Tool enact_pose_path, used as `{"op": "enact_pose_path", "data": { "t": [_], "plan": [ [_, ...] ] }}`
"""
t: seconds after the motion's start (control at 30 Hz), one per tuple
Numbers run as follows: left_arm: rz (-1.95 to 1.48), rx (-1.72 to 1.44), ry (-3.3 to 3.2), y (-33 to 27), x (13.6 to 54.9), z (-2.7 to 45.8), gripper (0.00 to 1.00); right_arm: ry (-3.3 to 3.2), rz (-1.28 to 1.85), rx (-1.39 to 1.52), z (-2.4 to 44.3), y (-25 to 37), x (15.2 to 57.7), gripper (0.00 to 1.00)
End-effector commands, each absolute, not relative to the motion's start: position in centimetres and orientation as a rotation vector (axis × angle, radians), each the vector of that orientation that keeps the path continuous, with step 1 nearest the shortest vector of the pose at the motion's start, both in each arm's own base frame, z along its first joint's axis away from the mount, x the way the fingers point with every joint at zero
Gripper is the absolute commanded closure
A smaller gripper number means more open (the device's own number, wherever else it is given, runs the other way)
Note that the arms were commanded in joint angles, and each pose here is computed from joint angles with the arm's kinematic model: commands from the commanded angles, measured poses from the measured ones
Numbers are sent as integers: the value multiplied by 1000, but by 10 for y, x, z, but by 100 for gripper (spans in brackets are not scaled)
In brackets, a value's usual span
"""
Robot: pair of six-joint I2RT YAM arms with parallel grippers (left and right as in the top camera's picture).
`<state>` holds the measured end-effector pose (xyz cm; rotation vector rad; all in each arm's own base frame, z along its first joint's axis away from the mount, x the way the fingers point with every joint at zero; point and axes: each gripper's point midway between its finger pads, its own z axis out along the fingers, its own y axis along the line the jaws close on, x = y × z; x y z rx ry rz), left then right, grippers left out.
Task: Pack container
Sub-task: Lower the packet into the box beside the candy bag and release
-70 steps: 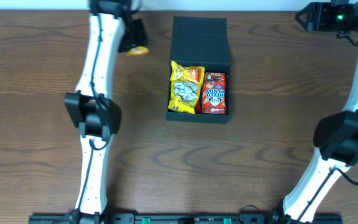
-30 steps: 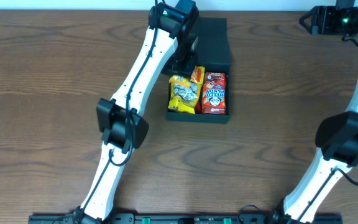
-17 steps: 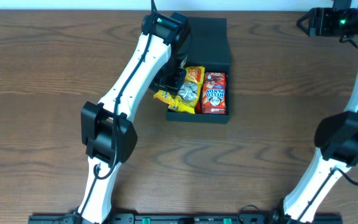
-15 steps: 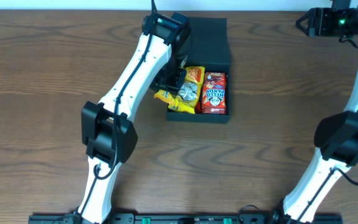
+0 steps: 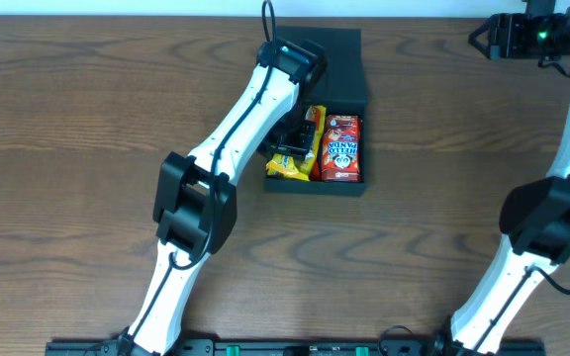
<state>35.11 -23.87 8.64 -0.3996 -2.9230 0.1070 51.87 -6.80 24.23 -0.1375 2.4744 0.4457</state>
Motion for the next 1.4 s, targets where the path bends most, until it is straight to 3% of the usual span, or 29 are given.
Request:
{"op": "enact_pose_path", "data": {
  "t": [0.0,0.2,0.6,0.9,1.1,1.37],
  "plan": [
    [107,-346,-2851,-241,341,68,70,2456,439,-184,248,-64,519,33],
    [72,-325,-2786,-239,335,44,71,2456,438,-184,248,-64,518,33],
    [111,-329,-2801,-245,339,43,75,2454,437,-185,248,-64,519,32],
    [27,-642,-2830,-233,354,45,79,2454,437,-185,248,-64,519,32],
    [9,-938,-2844,-229,368,64,76,2453,437,-185,249,-64,519,32],
    [25,-1017,-2857,-234,376,64,76,2454,437,-185,248,-64,519,32]
  ]
}}
